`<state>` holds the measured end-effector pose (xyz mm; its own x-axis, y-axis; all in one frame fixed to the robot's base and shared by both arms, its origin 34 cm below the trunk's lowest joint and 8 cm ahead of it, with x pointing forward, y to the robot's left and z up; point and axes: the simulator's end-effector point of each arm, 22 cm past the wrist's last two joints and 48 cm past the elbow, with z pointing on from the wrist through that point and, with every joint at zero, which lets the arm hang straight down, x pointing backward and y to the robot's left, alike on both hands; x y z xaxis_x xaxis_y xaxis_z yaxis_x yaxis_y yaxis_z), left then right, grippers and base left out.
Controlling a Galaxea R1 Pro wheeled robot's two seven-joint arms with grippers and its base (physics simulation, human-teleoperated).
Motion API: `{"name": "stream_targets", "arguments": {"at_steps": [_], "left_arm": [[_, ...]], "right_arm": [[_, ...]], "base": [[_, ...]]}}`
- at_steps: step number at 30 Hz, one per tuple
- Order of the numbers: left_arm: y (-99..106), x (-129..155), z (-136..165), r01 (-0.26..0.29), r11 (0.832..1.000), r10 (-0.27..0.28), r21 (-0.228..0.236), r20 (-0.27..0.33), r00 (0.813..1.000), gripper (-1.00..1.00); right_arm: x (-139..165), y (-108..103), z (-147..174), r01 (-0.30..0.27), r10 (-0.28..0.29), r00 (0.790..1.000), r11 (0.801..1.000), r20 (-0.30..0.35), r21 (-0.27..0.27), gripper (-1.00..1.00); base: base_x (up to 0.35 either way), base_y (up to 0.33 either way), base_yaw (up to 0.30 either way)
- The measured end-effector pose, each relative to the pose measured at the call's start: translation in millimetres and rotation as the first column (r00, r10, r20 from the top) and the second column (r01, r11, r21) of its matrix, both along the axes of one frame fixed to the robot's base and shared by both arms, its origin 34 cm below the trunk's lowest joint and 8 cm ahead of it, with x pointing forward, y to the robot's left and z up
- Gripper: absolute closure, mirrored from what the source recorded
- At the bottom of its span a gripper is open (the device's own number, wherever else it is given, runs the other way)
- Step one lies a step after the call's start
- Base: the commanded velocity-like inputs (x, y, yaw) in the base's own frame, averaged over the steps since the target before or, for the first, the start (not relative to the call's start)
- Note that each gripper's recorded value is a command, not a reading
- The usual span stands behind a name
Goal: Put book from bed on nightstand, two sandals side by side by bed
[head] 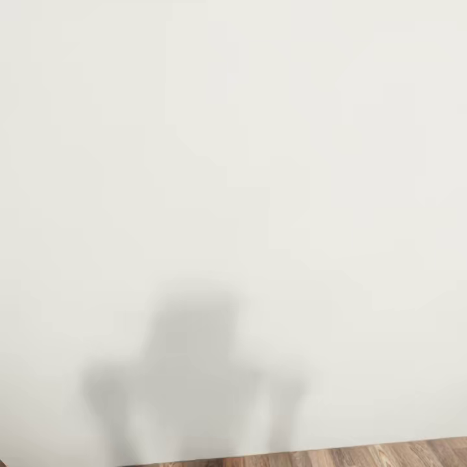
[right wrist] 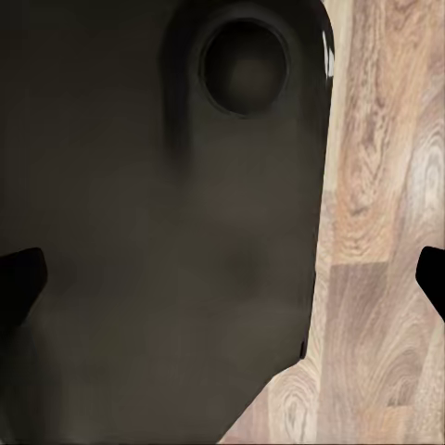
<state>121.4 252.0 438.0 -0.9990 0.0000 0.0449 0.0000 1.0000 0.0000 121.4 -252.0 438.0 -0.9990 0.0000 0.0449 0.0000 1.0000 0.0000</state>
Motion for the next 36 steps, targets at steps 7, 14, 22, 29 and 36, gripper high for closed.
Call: {"name": "stream_targets", "arguments": {"at_steps": [7,14,22,29,36], "left_arm": [[-2.7,5.4,-0.2,0.000,1.000,0.000,-0.004,0.010,1.000,-1.00],[-2.7,19.9,-0.5,0.000,1.000,0.001,-0.004,0.041,0.999,-1.00],[-2.5,21.5,-0.5,0.000,1.000,0.000,-0.004,0.044,0.999,-1.00],[-2.2,22.7,-0.5,0.000,1.000,0.000,-0.004,0.047,0.999,-1.00],[-2.0,29.9,-0.4,0.000,1.000,0.000,-0.003,0.063,0.998,-1.00]], "right_arm": [[0.0,2.1,0.0,0.003,-0.003,1.000,1.000,-0.001,0.010,-1.00],[-0.3,2.1,0.0,0.001,-0.001,1.000,1.000,-0.002,0.010,-1.00],[-0.4,2.1,0.0,0.002,-0.002,1.000,1.000,-0.002,0.010,-1.00],[-0.5,2.3,0.0,0.003,-0.003,1.000,1.000,-0.003,0.010,-1.00],[-0.8,3.2,0.1,0.003,-0.003,1.000,1.000,-0.003,0.014,-1.00]], "base": [[0.000,0.000,0.000],[0.000,0.000,0.000],[0.000,0.000,-0.109],[0.000,0.000,-0.265],[0.000,0.000,-0.281]]}}
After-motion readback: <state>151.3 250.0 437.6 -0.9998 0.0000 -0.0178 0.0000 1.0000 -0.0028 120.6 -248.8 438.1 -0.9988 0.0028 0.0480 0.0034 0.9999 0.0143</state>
